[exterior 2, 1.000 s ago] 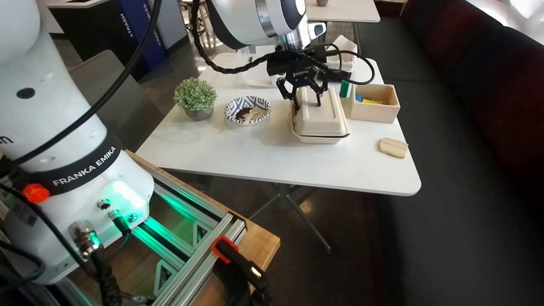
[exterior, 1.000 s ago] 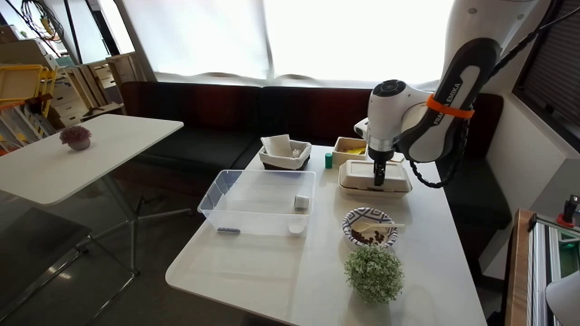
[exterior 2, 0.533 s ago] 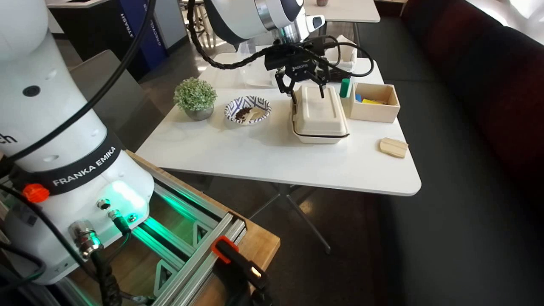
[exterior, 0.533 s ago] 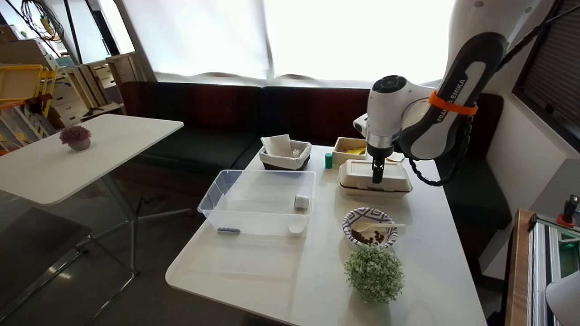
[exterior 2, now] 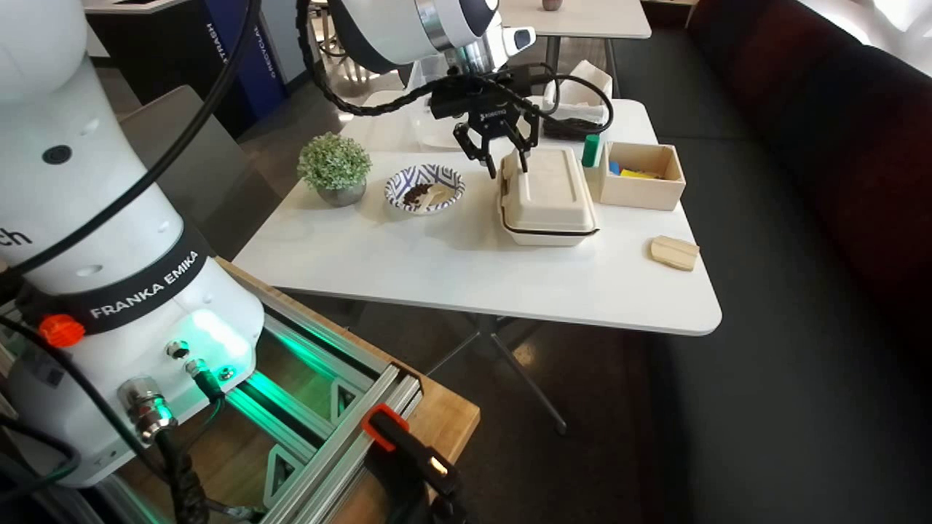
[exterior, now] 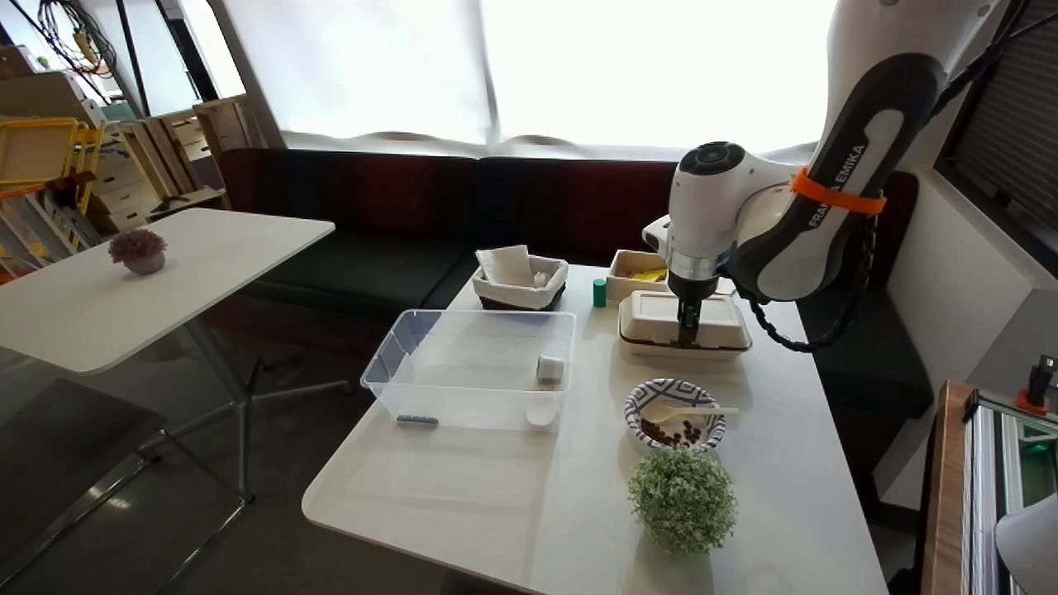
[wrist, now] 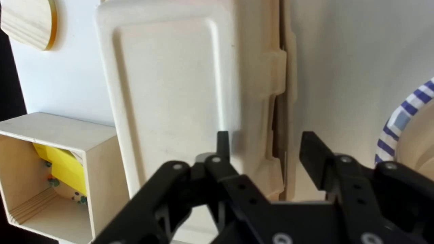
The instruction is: Open the box
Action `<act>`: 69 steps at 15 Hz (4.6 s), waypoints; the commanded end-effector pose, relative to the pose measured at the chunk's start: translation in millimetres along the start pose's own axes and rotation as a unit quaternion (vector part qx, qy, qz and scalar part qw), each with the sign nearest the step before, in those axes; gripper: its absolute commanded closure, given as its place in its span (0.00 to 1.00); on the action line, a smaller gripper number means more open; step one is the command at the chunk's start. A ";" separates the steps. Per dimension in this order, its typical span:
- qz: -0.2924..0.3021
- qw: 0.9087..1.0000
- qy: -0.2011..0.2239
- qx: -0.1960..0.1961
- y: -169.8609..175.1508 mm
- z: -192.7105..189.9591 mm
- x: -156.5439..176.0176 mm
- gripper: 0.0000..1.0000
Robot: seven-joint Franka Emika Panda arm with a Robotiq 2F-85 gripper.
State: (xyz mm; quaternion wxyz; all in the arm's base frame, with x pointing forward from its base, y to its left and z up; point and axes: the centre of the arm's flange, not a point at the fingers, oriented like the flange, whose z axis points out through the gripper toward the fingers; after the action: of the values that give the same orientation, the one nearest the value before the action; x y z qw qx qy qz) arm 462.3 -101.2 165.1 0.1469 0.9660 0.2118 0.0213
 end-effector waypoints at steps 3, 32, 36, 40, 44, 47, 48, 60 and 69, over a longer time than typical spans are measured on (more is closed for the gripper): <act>0.019 1.000 -0.001 -0.007 -12.8 2.8 -1.0 0.75; 0.022 0.999 -0.023 -0.020 0.0 27.9 -8.3 1.00; 0.018 0.999 -0.020 -0.044 7.1 20.3 -6.8 1.00; 0.016 0.997 -0.021 -0.074 13.9 13.7 -5.6 1.00; 0.012 0.994 -0.025 -0.110 19.1 5.8 -5.3 1.00; 0.010 0.991 -0.024 -0.135 21.6 -1.0 -4.5 1.00; 0.010 0.989 -0.023 -0.143 22.1 -3.0 -4.4 1.00; 0.046 0.966 -0.035 -0.253 48.6 -10.8 -15.6 1.00; 0.075 0.937 -0.032 -0.340 67.2 -8.1 -16.8 1.00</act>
State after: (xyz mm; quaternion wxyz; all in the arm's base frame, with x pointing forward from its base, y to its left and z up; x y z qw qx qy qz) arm 478.1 -161.9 205.0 0.4363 0.8894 0.1191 0.0670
